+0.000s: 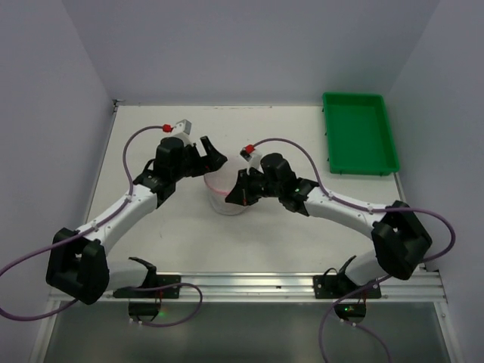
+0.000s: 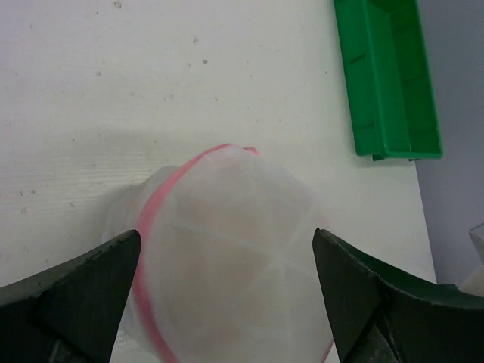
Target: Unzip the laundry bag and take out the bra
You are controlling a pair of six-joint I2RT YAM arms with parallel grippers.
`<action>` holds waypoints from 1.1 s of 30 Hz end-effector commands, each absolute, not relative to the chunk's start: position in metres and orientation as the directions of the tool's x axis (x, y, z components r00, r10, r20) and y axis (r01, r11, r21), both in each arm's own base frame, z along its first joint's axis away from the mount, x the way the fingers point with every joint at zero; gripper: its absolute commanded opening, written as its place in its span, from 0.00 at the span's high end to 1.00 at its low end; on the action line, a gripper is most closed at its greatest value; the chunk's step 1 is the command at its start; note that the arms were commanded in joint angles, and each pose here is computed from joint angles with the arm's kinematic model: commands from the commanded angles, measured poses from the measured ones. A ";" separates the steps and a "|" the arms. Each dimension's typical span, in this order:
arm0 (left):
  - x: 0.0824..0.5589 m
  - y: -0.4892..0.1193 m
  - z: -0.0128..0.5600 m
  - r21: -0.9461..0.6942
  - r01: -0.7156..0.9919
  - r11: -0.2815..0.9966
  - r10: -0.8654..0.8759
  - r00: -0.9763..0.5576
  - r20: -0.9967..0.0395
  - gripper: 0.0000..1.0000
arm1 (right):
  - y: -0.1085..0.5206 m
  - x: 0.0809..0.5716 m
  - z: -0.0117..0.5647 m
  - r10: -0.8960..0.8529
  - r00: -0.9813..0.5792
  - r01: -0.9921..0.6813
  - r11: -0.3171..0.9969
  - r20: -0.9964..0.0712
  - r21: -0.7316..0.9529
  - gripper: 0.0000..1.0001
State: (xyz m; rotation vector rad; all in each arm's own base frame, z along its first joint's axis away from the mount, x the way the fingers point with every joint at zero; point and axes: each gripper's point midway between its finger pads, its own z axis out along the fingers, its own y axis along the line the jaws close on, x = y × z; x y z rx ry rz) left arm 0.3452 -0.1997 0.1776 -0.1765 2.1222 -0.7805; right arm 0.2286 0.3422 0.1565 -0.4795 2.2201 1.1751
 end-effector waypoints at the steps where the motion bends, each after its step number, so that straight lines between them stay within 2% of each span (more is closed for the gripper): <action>1: 0.342 -0.194 0.208 -0.609 0.166 0.775 -0.426 -0.574 -0.699 0.00 | 0.395 0.233 0.191 -0.038 -0.750 -0.607 0.435 -0.660 0.665 1.00; 5: 0.312 -0.164 0.165 -0.618 -0.016 0.786 -0.511 -0.580 -0.634 0.00 | 0.423 0.245 0.195 -0.020 -0.759 -0.593 0.433 -0.651 0.679 1.00; 7: 0.302 -0.151 0.163 -0.639 -0.083 0.765 -0.573 -0.543 -0.614 0.02 | 0.429 0.247 0.197 -0.013 -0.756 -0.594 0.431 -0.654 0.679 1.00; 13: 0.275 -0.140 0.154 -0.705 -0.151 0.693 -0.663 -0.518 -0.541 0.07 | 0.433 0.246 0.176 -0.034 -0.774 -0.577 0.449 -0.632 0.682 1.00; 18: 0.277 -0.118 0.181 -0.675 -0.175 0.717 -0.674 -0.425 -0.605 0.04 | 0.428 0.245 0.169 -0.032 -0.777 -0.567 0.470 -0.629 0.677 1.00; 21: 0.272 -0.112 0.197 -0.662 -0.203 0.722 -0.675 -0.418 -0.608 0.02 | 0.425 0.246 0.164 -0.030 -0.774 -0.564 0.488 -0.633 0.666 1.00; 23: 0.264 -0.111 0.190 -0.669 -0.218 0.711 -0.685 -0.431 -0.587 0.02 | 0.424 0.247 0.163 -0.032 -0.772 -0.563 0.496 -0.635 0.661 1.00; 24: 0.260 -0.115 0.189 -0.711 -0.221 0.668 -0.721 -0.431 -0.543 0.03 | 0.423 0.247 0.163 -0.032 -0.771 -0.564 0.497 -0.636 0.659 1.00; 27: 0.254 -0.127 0.164 -0.769 -0.253 0.587 -0.772 -0.462 -0.437 0.06 | 0.425 0.246 0.162 -0.035 -0.771 -0.567 0.494 -0.636 0.659 1.00; 29: 0.259 -0.136 0.166 -0.807 -0.226 0.546 -0.789 -0.462 -0.404 0.09 | 0.424 0.247 0.161 -0.034 -0.772 -0.564 0.496 -0.634 0.660 1.00; 33: 0.270 -0.148 0.163 -0.827 -0.237 0.510 -0.805 -0.471 -0.361 0.22 | 0.426 0.244 0.161 -0.037 -0.774 -0.568 0.482 -0.632 0.667 1.00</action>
